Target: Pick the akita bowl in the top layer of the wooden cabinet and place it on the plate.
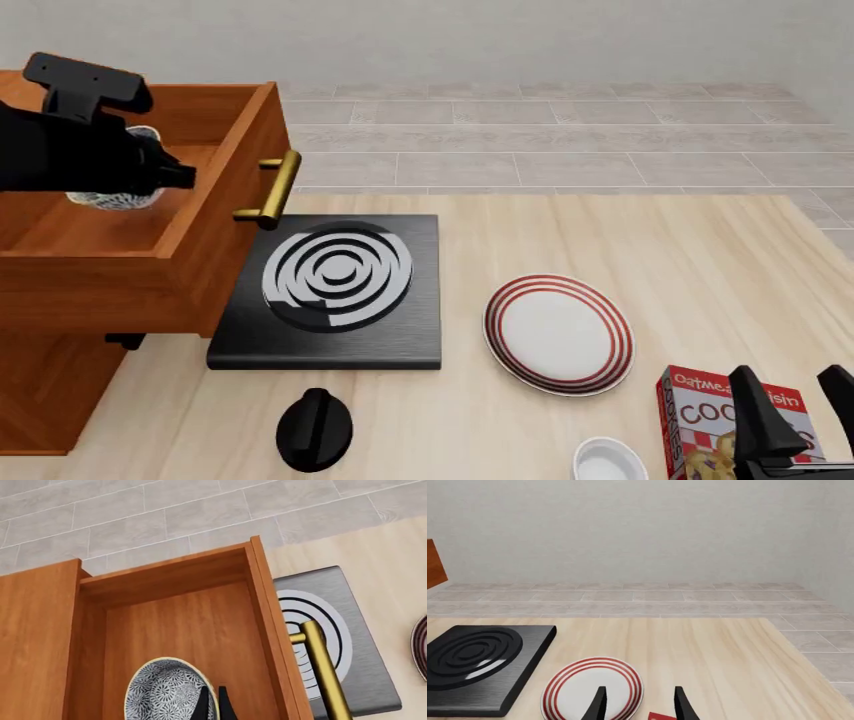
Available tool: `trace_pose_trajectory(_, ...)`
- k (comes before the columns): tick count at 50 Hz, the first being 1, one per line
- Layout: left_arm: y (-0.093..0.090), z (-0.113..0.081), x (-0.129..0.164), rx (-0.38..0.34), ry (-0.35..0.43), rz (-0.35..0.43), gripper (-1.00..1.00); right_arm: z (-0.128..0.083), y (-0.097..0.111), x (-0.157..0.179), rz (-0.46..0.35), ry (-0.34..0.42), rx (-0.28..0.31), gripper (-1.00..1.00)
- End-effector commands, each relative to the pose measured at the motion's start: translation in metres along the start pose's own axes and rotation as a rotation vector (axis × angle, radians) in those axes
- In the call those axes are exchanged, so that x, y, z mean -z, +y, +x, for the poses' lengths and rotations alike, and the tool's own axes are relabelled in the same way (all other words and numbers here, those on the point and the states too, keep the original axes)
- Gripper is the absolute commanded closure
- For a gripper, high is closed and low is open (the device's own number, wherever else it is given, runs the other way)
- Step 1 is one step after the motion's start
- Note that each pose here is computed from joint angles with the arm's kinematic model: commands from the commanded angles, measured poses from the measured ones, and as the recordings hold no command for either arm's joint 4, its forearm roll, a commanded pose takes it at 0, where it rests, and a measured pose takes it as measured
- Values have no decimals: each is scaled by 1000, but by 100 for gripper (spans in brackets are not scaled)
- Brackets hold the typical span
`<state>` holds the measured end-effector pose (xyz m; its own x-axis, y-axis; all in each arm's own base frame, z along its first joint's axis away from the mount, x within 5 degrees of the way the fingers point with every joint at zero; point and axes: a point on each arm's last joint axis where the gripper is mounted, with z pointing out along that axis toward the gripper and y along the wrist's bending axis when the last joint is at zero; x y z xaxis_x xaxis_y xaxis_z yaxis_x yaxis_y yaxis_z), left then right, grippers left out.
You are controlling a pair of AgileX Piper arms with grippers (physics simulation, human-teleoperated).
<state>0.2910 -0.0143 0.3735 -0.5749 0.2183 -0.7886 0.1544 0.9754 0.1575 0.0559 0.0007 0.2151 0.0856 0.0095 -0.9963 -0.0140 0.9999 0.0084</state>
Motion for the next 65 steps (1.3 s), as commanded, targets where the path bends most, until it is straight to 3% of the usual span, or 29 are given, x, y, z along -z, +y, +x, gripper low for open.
trace_pose_trajectory(1, -4, -16, 14, 8, -61, 17, 100, 0, 0, 0, 1, -1, -1, -100)
trace_pose_trajectory(22, -8, -48, 43, 34, -160, 35, 100, -1, 0, 0, 0, -3, 2, -100)
trace_pose_trajectory(32, -12, -54, 52, 26, -186, 49, 100, -1, 0, 0, 0, -4, 2, -100)
trace_pose_trajectory(52, -26, -76, 84, -75, -299, 87, 100, -1, 0, -1, -2, -5, 2, -100)
trace_pose_trajectory(65, -45, -85, 98, -156, -359, 142, 100, 0, 0, -1, -1, -3, 1, -100)
